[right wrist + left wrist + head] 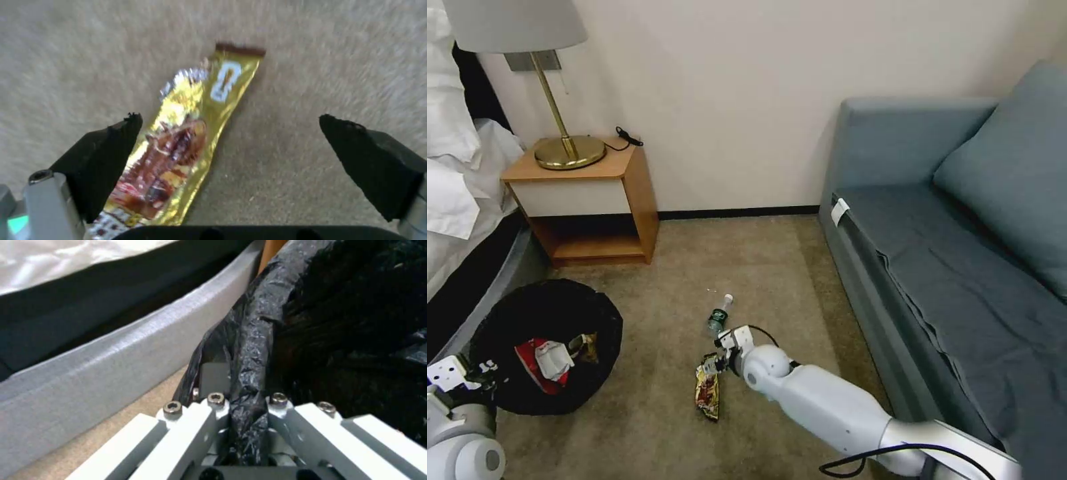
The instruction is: Pick up the trash bin, then pick up the garbage on the floor and place it into the trash bin.
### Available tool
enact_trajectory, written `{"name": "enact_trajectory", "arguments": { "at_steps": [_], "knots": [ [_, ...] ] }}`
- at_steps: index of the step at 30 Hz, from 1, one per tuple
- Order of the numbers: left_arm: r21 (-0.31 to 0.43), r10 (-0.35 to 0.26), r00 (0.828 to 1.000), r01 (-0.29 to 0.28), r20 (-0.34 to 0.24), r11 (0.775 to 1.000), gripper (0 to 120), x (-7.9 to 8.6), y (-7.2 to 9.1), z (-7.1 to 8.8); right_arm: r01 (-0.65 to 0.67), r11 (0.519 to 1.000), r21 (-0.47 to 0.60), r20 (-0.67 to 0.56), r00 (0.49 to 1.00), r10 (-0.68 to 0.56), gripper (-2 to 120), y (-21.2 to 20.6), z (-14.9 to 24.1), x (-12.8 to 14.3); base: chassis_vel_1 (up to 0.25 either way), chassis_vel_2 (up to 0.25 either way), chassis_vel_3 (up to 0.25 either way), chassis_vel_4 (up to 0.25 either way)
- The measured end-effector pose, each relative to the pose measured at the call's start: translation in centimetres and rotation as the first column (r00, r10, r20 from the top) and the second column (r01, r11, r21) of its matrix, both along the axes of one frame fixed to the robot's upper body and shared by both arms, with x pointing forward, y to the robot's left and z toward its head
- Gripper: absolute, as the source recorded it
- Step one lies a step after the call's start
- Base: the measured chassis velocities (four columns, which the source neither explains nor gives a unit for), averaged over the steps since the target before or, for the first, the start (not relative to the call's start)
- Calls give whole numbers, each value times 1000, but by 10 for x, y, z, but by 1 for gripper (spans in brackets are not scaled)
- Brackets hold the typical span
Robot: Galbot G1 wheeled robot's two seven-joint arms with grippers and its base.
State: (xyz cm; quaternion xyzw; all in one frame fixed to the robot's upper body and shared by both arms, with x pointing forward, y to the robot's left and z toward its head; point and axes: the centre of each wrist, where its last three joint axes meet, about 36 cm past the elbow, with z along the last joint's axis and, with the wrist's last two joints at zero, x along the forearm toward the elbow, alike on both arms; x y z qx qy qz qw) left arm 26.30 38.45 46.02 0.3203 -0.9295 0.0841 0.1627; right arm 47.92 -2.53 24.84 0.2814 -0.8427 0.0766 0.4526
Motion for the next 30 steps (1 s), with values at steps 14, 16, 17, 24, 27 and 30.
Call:
{"name": "enact_trajectory", "arguments": {
  "at_steps": [14,16,17,24,27,30],
  "knots": [
    [4,3,1000,-3,16,1000,2,-4,1,3,-55,998,-37,-2,998,55,100,2,-36,-15,0,0,0,0],
    [3,2,1000,-2,18,1000,2,-3,1,2,-61,997,-37,-1,998,61,100,2,-38,-17,0,0,0,0],
    [3,2,1000,-2,17,1000,2,-2,1,2,-67,997,-38,-1,998,67,100,3,-40,-19,0,0,0,0],
    [1,2,1000,-2,12,1000,2,-1,0,0,-88,995,-40,-1,996,88,99,8,-46,-28,0,0,0,0],
    [0,2,1000,-2,11,1000,2,-1,0,-1,-100,994,-44,1,995,100,99,9,-49,-32,0,0,0,0],
    [1,2,1000,-2,11,1000,2,-1,0,-1,-110,993,-45,5,994,110,99,12,-50,-36,0,0,0,0]
  ]
}}
